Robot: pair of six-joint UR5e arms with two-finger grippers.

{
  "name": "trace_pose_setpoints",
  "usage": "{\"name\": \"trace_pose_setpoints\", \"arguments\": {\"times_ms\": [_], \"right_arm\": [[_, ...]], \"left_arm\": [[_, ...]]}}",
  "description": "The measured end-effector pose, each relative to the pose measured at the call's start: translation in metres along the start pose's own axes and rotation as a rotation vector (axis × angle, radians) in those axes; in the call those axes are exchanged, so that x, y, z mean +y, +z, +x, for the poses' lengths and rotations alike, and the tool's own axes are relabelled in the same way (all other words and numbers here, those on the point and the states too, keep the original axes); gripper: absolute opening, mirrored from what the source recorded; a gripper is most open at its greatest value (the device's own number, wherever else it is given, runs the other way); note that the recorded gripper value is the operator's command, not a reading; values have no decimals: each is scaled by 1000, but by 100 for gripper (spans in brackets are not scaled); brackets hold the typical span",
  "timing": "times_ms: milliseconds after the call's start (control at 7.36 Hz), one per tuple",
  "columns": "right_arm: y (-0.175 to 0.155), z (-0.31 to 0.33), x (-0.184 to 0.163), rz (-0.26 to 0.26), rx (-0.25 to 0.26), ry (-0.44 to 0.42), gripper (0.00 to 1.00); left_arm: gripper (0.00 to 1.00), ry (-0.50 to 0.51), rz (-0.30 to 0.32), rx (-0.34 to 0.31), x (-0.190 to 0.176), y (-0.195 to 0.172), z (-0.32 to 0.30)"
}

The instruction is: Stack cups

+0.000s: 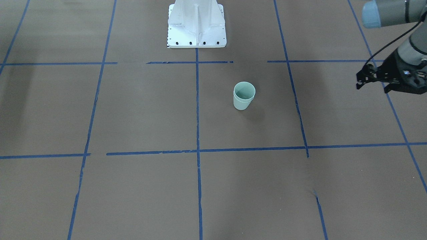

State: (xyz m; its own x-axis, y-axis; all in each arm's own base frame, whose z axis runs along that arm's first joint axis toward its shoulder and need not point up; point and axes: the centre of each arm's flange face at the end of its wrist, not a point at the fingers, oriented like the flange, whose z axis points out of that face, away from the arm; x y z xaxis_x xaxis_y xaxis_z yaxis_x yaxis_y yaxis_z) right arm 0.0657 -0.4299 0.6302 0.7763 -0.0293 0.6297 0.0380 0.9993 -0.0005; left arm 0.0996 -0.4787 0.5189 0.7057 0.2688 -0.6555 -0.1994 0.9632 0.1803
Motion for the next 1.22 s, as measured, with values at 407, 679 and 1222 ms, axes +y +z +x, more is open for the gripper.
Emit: {"name": "trace_pose_setpoints", "arguments": {"times_ms": [407, 679, 1222], "right_arm": [[0, 0, 0, -1, 0, 0, 100], [0, 0, 0, 0, 0, 0, 100], [0, 0, 0, 0, 0, 0, 100]], "left_arm": [[100, -94, 2, -35, 72, -11, -147], [100, -117, 2, -2, 103, -10, -172], [100, -135, 11, 97, 123, -6, -176]]}}
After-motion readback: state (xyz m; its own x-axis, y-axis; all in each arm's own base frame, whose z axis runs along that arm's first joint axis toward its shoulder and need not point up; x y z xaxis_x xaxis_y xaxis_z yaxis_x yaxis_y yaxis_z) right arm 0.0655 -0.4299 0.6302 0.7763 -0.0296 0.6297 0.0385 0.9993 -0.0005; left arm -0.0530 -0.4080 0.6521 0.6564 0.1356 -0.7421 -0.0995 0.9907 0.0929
